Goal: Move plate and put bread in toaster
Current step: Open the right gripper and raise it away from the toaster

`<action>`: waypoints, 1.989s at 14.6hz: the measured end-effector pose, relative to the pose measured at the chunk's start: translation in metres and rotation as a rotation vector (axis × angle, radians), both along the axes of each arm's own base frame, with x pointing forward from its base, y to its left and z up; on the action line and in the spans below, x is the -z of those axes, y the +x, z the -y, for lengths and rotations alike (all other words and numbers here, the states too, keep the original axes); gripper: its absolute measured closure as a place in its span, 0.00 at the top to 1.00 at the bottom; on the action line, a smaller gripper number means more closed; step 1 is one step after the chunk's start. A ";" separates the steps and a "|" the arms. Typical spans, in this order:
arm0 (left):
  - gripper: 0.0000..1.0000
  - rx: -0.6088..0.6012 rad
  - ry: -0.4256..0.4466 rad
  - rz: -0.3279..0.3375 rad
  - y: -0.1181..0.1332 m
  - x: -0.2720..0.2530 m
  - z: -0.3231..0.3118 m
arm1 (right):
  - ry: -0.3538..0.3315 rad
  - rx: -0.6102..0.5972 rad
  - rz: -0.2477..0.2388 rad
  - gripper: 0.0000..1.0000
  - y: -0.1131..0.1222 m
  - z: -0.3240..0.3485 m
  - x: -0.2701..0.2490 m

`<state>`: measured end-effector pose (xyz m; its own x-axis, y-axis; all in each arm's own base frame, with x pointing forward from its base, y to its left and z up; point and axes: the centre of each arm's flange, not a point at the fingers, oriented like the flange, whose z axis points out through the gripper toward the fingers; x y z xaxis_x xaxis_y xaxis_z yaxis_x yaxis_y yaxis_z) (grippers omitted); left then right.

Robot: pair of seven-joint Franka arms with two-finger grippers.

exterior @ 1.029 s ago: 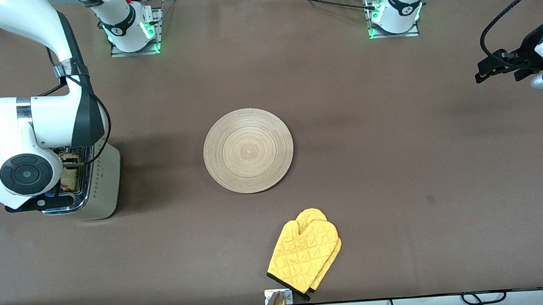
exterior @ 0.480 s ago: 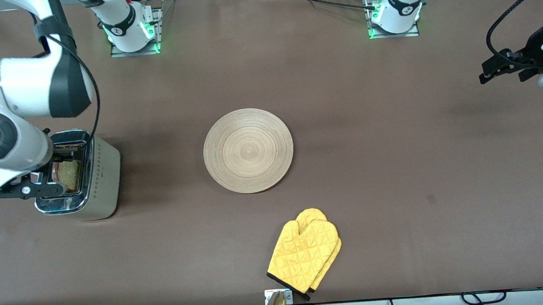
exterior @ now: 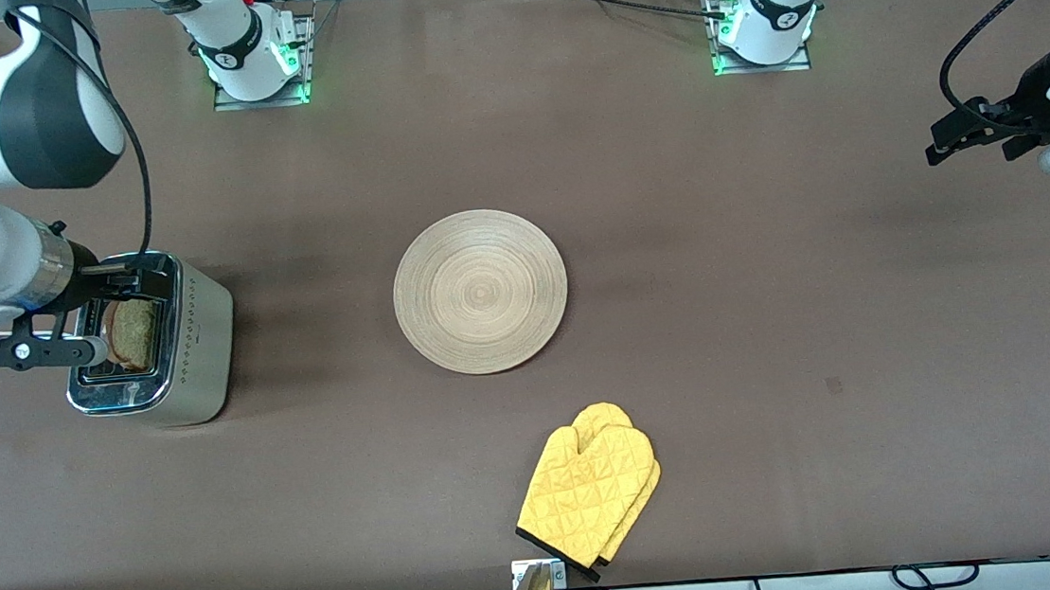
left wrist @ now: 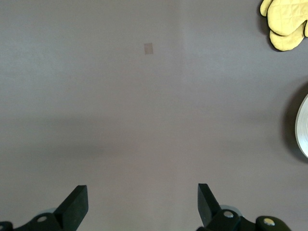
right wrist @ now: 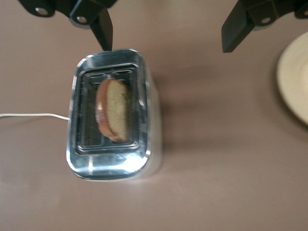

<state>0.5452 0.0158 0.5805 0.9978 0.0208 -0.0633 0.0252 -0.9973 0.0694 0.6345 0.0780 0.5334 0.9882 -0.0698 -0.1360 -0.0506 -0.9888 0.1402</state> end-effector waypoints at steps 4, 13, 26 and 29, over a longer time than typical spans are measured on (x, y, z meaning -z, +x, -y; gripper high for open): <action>1.00 -0.001 0.000 -0.001 0.000 0.000 0.000 | 0.050 0.033 0.016 1.00 0.003 0.013 -0.007; 1.00 0.015 0.057 -0.005 0.015 0.002 -0.003 | 0.177 0.076 0.101 1.00 0.006 0.103 -0.038; 1.00 0.011 0.060 -0.017 0.013 -0.003 -0.005 | 0.142 0.007 0.104 1.00 -0.070 0.109 -0.034; 1.00 0.009 0.061 0.016 0.016 -0.007 -0.005 | 0.138 -0.007 0.102 1.00 -0.083 0.105 -0.037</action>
